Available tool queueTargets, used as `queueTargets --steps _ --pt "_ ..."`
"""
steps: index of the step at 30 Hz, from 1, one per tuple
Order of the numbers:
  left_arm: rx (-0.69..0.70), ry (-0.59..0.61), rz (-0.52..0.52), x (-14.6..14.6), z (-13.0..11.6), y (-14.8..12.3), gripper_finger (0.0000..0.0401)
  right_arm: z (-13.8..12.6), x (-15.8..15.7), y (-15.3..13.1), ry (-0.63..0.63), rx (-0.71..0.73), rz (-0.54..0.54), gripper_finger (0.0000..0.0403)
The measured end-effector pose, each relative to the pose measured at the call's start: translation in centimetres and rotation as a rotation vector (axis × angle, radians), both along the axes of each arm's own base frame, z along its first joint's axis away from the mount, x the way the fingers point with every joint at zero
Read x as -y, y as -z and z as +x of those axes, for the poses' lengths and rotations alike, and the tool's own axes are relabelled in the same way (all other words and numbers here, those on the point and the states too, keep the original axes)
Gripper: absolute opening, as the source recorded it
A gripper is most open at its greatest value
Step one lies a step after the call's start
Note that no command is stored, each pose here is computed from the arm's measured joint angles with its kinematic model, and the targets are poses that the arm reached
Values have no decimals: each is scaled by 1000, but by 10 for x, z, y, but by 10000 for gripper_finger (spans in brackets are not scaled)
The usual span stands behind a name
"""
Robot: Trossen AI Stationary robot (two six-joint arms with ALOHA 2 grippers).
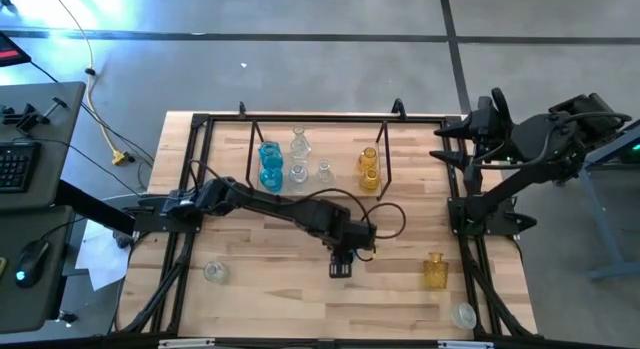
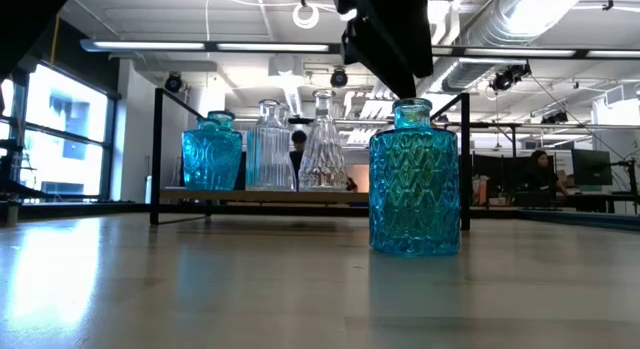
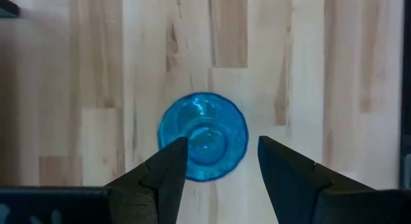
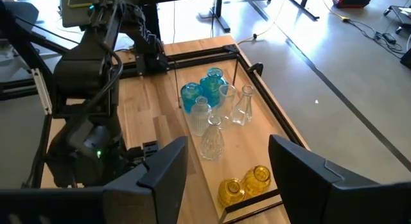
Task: Sort vases onto shelf
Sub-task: Put the blue vase on the shelf aligned with the other blue vases
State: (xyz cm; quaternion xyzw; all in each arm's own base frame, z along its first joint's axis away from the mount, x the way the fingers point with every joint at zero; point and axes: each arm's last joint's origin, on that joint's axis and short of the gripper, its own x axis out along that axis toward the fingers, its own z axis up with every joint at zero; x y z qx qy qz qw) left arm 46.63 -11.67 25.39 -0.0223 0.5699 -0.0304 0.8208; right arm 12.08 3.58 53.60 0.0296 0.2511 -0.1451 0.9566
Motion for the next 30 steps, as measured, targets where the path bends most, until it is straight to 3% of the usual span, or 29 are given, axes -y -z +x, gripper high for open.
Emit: queueTargets --steps 30 --pt "9 -47 -85 7 5 7 179 0 -1 0 -22 -7 13 200"
